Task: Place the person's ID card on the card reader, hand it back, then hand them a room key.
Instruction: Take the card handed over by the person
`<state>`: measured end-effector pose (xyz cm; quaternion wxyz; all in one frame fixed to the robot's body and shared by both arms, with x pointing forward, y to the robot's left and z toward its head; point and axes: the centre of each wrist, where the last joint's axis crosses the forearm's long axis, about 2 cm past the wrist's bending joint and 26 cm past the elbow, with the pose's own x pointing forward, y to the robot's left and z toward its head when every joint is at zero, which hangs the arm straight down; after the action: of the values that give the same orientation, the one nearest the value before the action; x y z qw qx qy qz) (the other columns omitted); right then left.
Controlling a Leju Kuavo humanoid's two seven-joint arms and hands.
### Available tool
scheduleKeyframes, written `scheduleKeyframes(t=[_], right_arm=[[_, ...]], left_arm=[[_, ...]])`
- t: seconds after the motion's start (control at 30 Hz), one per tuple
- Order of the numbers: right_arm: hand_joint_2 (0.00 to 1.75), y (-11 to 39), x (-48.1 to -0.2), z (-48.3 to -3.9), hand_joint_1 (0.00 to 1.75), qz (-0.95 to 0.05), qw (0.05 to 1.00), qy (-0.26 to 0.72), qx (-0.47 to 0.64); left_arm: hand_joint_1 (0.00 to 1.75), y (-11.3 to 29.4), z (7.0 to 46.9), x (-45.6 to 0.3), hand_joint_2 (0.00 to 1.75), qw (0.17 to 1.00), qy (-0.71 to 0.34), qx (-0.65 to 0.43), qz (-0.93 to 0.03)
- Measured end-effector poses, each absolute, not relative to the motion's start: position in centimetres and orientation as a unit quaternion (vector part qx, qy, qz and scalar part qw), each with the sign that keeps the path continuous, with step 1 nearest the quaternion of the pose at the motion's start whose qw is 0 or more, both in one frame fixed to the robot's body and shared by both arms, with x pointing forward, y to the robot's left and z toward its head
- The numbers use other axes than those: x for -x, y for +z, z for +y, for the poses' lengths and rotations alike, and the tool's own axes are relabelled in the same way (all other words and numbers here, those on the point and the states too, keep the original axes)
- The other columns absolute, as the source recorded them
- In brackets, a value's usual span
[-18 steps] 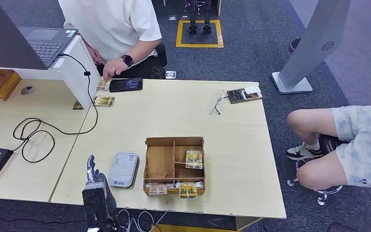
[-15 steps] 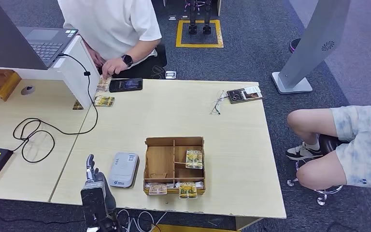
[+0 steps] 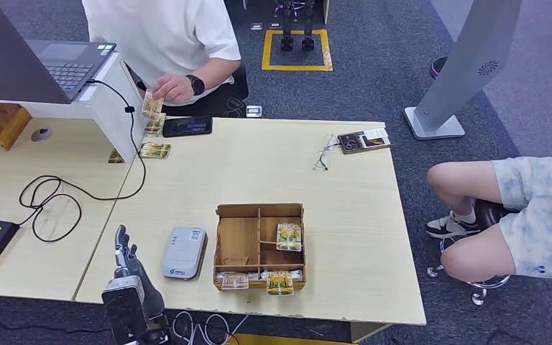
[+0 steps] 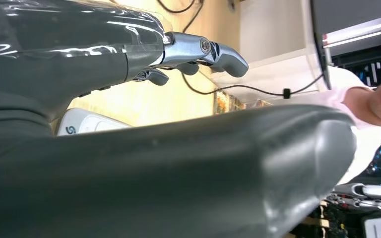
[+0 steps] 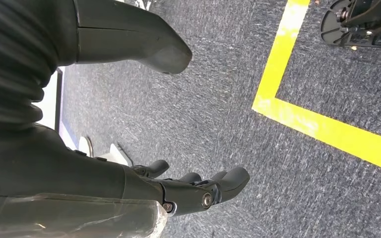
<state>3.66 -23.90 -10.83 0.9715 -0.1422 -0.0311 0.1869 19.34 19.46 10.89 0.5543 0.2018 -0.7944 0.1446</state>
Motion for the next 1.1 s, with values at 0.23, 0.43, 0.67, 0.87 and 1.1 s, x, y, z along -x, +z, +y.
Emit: scheduleKeyframes(t=[0.23,0.43,0.67,0.87,1.1], right_arm=[[1.75,-10.8,-3.7,-23.9,0.00,-0.032,0.970,0.196,0.142],[1.75,-10.8,-3.7,-23.9,0.00,-0.032,0.969,0.203,0.139],[1.75,-10.8,-3.8,-23.9,0.00,-0.033,0.966,0.218,0.134],[1.75,-10.8,-4.0,-23.8,0.00,-0.036,0.962,0.236,0.131],[1.75,-10.8,-4.4,-23.9,0.00,-0.040,0.960,0.246,0.130]], left_arm=[[0.00,11.9,19.7,-19.6,1.75,0.525,0.139,-0.217,-0.811],[0.00,12.4,20.0,-19.9,1.75,0.501,0.128,-0.239,-0.822],[0.00,12.8,21.4,-20.7,1.75,0.429,0.054,-0.316,-0.845],[0.00,13.6,24.7,-22.4,1.75,0.362,-0.006,-0.411,-0.836],[0.00,14.6,27.6,-23.7,1.75,0.325,-0.040,-0.483,-0.812]])
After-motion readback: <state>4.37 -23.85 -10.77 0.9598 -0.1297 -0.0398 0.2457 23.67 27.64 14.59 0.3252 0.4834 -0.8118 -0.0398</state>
